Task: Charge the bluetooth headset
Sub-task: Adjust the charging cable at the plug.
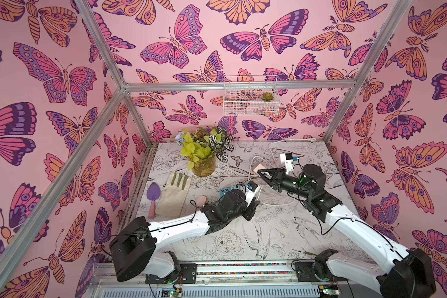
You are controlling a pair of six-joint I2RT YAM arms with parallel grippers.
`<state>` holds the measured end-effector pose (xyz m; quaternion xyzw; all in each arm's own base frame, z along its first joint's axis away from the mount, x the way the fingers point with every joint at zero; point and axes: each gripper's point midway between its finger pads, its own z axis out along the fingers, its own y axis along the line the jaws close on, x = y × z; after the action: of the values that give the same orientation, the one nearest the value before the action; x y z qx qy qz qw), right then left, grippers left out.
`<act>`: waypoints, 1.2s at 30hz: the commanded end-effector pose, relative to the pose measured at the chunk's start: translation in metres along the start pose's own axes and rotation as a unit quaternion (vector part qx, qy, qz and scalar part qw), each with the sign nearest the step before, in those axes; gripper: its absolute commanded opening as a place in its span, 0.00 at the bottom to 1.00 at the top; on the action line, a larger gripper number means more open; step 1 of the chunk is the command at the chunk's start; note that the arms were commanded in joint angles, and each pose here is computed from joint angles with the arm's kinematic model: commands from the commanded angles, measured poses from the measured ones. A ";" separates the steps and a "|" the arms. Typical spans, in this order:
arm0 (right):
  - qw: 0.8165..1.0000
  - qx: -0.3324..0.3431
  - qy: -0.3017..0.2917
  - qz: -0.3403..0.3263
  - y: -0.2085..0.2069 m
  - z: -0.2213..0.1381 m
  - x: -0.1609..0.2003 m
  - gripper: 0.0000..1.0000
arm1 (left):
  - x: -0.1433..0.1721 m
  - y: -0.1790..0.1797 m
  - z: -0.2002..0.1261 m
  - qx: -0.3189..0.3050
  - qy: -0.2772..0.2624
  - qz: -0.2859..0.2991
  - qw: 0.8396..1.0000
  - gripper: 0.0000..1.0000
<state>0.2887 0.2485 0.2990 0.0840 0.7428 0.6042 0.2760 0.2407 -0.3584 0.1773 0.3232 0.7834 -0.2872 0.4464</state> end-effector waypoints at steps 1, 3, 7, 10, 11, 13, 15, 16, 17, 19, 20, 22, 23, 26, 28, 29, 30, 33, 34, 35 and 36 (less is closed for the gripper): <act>1.000 -0.010 -0.008 -0.006 0.004 -0.002 -0.001 0.17 | -0.013 -0.001 -0.005 0.000 -0.022 -0.002 1.000 0.15; 1.000 -0.002 -0.014 -0.008 0.000 -0.002 -0.003 0.17 | -0.009 -0.001 -0.010 0.001 -0.019 -0.004 1.000 0.07; 1.000 0.018 -0.010 -0.019 -0.007 -0.002 -0.003 0.17 | -0.002 -0.002 -0.020 0.007 -0.010 -0.008 1.000 0.00; 0.997 0.066 0.010 -0.041 -0.019 -0.002 -0.001 0.16 | 0.004 -0.004 -0.031 0.012 0.014 -0.004 1.000 0.00; 0.994 0.089 0.021 -0.057 -0.024 -0.002 0.000 0.16 | 0.003 -0.006 -0.038 0.017 0.021 0.000 1.000 0.00; 0.987 0.126 0.052 -0.087 -0.031 -0.002 0.003 0.16 | 0.013 -0.008 -0.045 0.026 0.054 -0.001 0.998 0.00; 0.972 0.175 0.092 -0.125 -0.042 -0.002 0.005 0.15 | 0.024 -0.014 -0.052 0.051 0.090 -0.006 0.995 0.00; 0.965 0.194 0.108 -0.137 -0.047 -0.003 0.006 0.15 | 0.028 -0.019 -0.056 0.070 0.104 -0.009 0.992 0.00; 0.957 0.213 0.125 -0.154 -0.051 -0.003 0.005 0.15 | 0.031 -0.024 -0.060 0.087 0.117 -0.013 0.989 0.00; 0.940 0.237 0.153 -0.190 -0.055 -0.003 0.002 0.13 | 0.036 -0.032 -0.068 0.115 0.139 -0.019 0.983 0.00; 0.930 0.255 0.160 -0.209 -0.058 -0.004 -0.001 0.13 | 0.038 -0.038 -0.073 0.132 0.149 -0.022 0.980 0.00; 0.913 0.273 0.185 -0.240 -0.061 -0.004 -0.005 0.13 | 0.039 -0.045 -0.079 0.158 0.162 -0.035 0.973 0.00; 0.904 0.284 0.194 -0.255 -0.062 -0.005 -0.008 0.14 | 0.038 -0.047 -0.083 0.169 0.164 -0.043 0.971 0.00; 0.878 0.305 0.223 -0.295 -0.068 -0.005 -0.014 0.13 | 0.034 -0.047 -0.088 0.188 0.163 -0.070 0.966 0.00; 0.861 0.306 0.244 -0.325 -0.072 -0.002 -0.015 0.14 | 0.031 -0.047 -0.089 0.201 0.162 -0.090 0.962 0.00; 0.848 0.305 0.261 -0.346 -0.074 0.000 -0.013 0.14 | 0.029 -0.046 -0.089 0.211 0.163 -0.103 0.958 0.00; 0.833 0.306 0.275 -0.369 -0.075 0.001 -0.011 0.14 | 0.027 -0.046 -0.088 0.219 0.163 -0.116 0.955 0.00; 0.775 0.319 0.331 -0.435 -0.092 0.008 -0.004 0.14 | 0.021 -0.042 -0.084 0.248 0.164 -0.162 0.941 0.00; 0.757 0.322 0.349 -0.450 -0.097 0.009 -0.004 0.14 | 0.019 -0.041 -0.082 0.260 0.167 -0.177 0.934 0.00; 0.742 0.327 0.364 -0.459 -0.103 0.011 -0.005 0.14 | 0.017 -0.040 -0.080 0.269 0.169 -0.188 0.929 0.00; 0.731 0.331 0.375 -0.465 -0.106 0.012 -0.007 0.14 | 0.019 -0.039 -0.075 0.271 0.179 -0.200 0.924 0.00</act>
<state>0.3232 0.2428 0.2129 -0.3356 0.9037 0.1696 0.2049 0.1711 -0.3133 0.1900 0.3251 0.8074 -0.4580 0.1807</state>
